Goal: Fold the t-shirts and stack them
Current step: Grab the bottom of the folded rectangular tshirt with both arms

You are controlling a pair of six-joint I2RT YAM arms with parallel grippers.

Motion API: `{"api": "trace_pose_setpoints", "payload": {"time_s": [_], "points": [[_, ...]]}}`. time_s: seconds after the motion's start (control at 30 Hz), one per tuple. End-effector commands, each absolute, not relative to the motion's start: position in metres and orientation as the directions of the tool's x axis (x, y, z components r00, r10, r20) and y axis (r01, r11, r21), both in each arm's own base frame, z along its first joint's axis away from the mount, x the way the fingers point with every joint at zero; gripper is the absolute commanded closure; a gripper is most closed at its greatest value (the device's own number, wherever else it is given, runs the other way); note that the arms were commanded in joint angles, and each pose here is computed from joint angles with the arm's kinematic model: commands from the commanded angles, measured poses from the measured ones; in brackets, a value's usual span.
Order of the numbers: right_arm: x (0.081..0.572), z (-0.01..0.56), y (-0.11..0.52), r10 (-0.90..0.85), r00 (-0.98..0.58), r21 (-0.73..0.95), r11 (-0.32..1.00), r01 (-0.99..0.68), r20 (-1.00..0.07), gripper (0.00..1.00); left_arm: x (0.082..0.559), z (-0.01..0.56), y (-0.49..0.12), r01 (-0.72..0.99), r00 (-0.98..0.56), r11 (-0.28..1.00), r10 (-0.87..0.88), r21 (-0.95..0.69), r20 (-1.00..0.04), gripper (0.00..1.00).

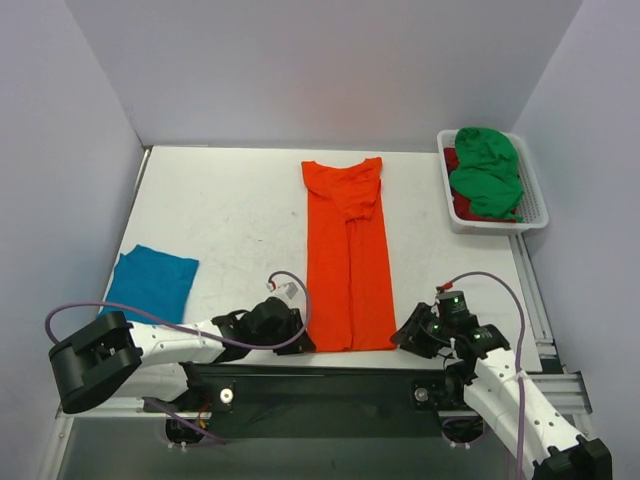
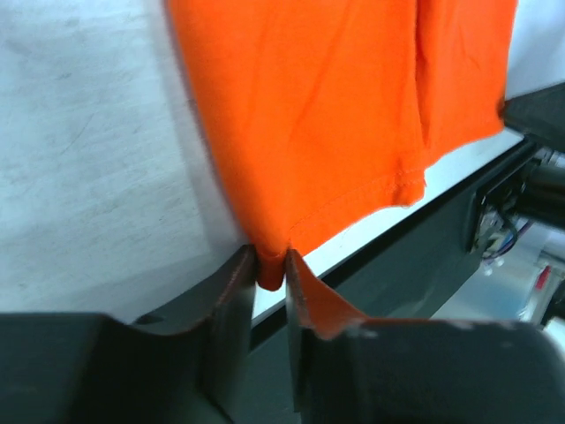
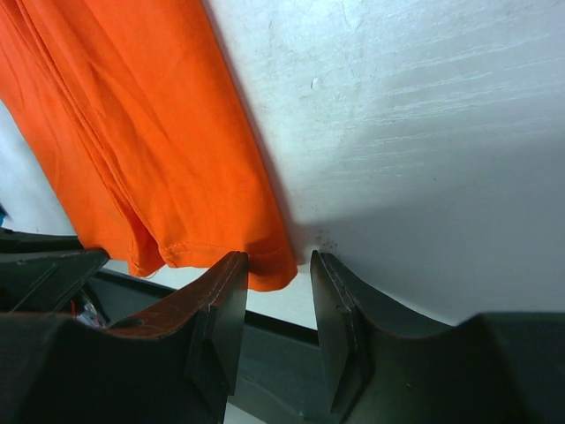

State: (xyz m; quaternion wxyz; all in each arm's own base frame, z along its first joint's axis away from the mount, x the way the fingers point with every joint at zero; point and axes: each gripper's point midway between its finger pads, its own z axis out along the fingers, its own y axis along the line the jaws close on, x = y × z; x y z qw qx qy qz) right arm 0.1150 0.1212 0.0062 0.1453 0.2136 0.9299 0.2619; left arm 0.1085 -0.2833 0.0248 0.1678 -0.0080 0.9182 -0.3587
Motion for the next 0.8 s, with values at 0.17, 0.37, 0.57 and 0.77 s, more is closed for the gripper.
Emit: {"api": "trace_pose_setpoints", "payload": {"time_s": [0.17, 0.37, 0.57, 0.77], "points": [[0.093, -0.009, 0.124, 0.445, -0.893, 0.496, 0.791, 0.358, -0.066, 0.74, 0.107, 0.016, -0.278, 0.102, -0.944, 0.779, -0.12, -0.619, -0.307, 0.83], [0.089, -0.01, 0.133, 0.428, -0.901, 0.497, 0.798, 0.339, -0.072, 0.96, 0.103, 0.026, -0.274, 0.128, -0.943, 0.782, -0.095, -0.61, -0.319, 0.98], [0.08, -0.001, 0.145, 0.365, -0.92, 0.484, 0.836, 0.259, -0.14, 1.0, 0.089, 0.034, -0.255, 0.154, -0.945, 0.806, -0.048, -0.571, -0.322, 1.0], [0.093, 0.027, 0.154, 0.319, -0.911, 0.463, 0.869, 0.172, -0.261, 1.0, 0.092, 0.055, -0.257, 0.189, -0.931, 0.784, -0.049, -0.592, -0.362, 1.0]]}}
